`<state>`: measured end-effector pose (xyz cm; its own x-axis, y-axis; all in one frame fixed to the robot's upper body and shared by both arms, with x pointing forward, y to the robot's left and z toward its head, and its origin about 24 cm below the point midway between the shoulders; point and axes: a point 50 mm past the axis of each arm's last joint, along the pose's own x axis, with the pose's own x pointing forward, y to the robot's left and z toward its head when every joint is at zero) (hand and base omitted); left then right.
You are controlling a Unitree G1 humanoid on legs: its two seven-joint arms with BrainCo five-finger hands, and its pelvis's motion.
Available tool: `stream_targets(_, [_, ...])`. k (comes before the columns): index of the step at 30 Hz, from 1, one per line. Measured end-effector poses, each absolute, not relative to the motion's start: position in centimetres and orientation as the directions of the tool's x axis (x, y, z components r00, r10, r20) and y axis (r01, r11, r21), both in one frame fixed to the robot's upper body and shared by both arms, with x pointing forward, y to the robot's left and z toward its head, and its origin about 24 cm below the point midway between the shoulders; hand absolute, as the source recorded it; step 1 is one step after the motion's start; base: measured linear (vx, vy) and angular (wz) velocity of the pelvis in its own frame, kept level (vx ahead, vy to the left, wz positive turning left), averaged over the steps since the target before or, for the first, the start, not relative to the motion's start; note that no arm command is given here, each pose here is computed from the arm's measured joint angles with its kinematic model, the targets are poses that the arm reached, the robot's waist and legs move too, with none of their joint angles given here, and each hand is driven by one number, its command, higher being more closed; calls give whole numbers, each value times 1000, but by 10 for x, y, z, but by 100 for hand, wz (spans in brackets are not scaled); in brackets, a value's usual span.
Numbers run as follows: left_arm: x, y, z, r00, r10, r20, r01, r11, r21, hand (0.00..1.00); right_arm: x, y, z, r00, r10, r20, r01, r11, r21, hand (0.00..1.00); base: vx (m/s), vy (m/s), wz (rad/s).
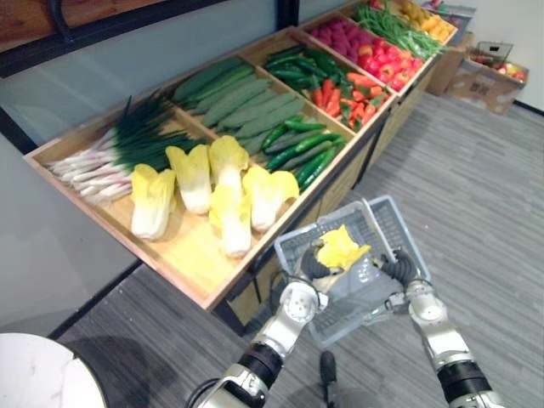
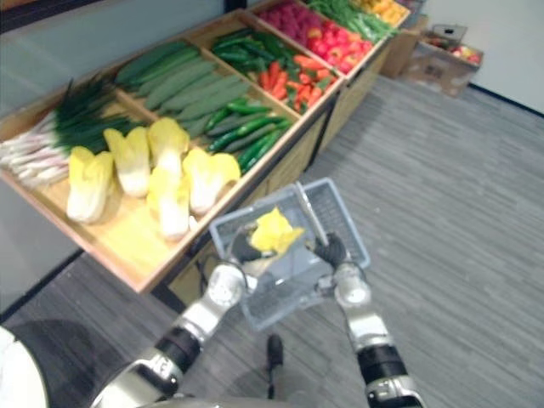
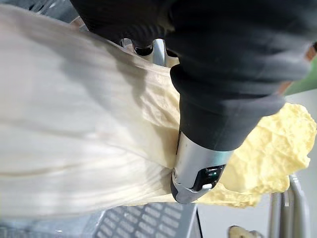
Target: Pick vegetable in the basket
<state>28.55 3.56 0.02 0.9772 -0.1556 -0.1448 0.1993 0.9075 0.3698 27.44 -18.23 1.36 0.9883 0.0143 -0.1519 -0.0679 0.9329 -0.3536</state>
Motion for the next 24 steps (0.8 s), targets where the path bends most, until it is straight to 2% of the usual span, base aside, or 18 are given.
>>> stream_targets(18, [280,45,-27,963,-78,-259,184,892,414,100,253,-170,6,979,115,-170,-165,934,-316,100,5,-2,-4])
stream_targets(19, [279,47,-30,959,-66,-274,181,891,417,0,252,-168,5,976,127,-174,-178,932,-315,100,0,0,0])
stream_targets(24, [276,53,-41,945,-39,-324,183,886,427,0,249,-168,5,976,132,-171,-181,933,-311,100,0,0,0])
